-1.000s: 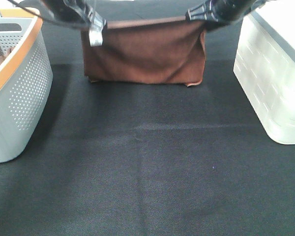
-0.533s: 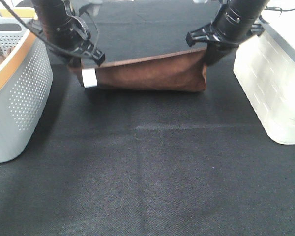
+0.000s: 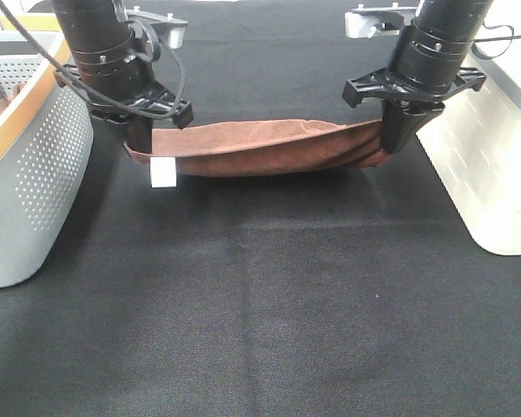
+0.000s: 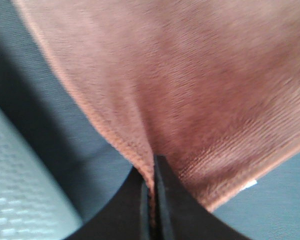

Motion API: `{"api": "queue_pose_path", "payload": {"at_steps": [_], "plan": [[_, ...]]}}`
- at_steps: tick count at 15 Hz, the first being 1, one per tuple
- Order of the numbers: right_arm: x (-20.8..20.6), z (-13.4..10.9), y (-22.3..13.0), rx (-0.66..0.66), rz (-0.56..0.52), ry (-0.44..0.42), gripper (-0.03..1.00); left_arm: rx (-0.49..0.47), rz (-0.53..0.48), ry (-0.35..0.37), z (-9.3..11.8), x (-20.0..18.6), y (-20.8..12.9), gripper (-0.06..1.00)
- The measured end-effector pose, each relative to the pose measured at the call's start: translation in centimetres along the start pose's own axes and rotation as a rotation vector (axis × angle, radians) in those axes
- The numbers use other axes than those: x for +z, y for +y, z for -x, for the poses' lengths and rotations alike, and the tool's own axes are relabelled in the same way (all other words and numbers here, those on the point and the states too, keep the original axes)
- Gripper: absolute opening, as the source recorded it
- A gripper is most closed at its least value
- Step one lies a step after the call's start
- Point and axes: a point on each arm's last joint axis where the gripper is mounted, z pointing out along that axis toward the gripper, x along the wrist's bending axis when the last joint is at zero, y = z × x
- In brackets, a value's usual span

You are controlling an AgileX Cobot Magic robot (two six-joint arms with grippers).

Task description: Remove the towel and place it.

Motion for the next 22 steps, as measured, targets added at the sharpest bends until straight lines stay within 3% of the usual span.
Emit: {"api": "queue_pose_path", "payload": {"at_steps": [4, 7, 9, 12, 13, 14, 15, 16, 17, 19, 22], "plan": [[1.4, 0.0, -1.3, 0.003, -0.093, 0.013, 0.00, -0.003, 0.034, -0.012, 0.2, -2.1, -0.7, 0.00], [1.9, -0.1, -1.7, -0.004, -0.122, 0.032, 0.00, -0.010, -0.023, -0.024, 0.4, -1.1, -2.1, 0.00], [2.8, -0.4, -2.4, 0.004, -0.161, 0.073, 0.00, -0.022, -0.116, -0.044, 0.5, 1.0, -3.8, 0.00], [3.6, -0.5, -3.0, -0.005, -0.193, 0.097, 0.00, -0.043, -0.161, -0.080, 0.8, 1.9, -4.7, 0.00], [3.8, -0.5, -3.2, -0.005, -0.204, 0.098, 0.05, -0.049, -0.164, -0.090, 0.9, 2.0, -4.7, 0.01], [3.8, -0.5, -3.3, -0.006, -0.210, 0.099, 0.10, -0.056, -0.163, -0.089, 0.9, 2.0, -4.7, 0.07], [3.8, -0.5, -3.3, -0.006, -0.210, 0.099, 0.18, -0.066, -0.164, -0.089, 0.9, 2.0, -4.7, 0.18], [3.8, -0.5, -3.3, -0.007, -0.210, 0.099, 0.35, -0.070, -0.164, -0.088, 0.9, 2.0, -4.7, 0.41], [3.8, -0.5, -3.3, -0.007, -0.210, 0.099, 0.35, -0.070, -0.164, -0.088, 0.9, 2.0, -4.7, 0.41], [3.8, -0.5, -3.3, -0.007, -0.210, 0.100, 0.52, -0.070, -0.165, -0.088, 0.9, 2.0, -4.7, 0.65], [3.3, -0.6, -3.3, -0.008, -0.195, 0.100, 0.59, -0.069, -0.154, -0.088, 0.9, 1.5, -4.8, 0.72]]}}
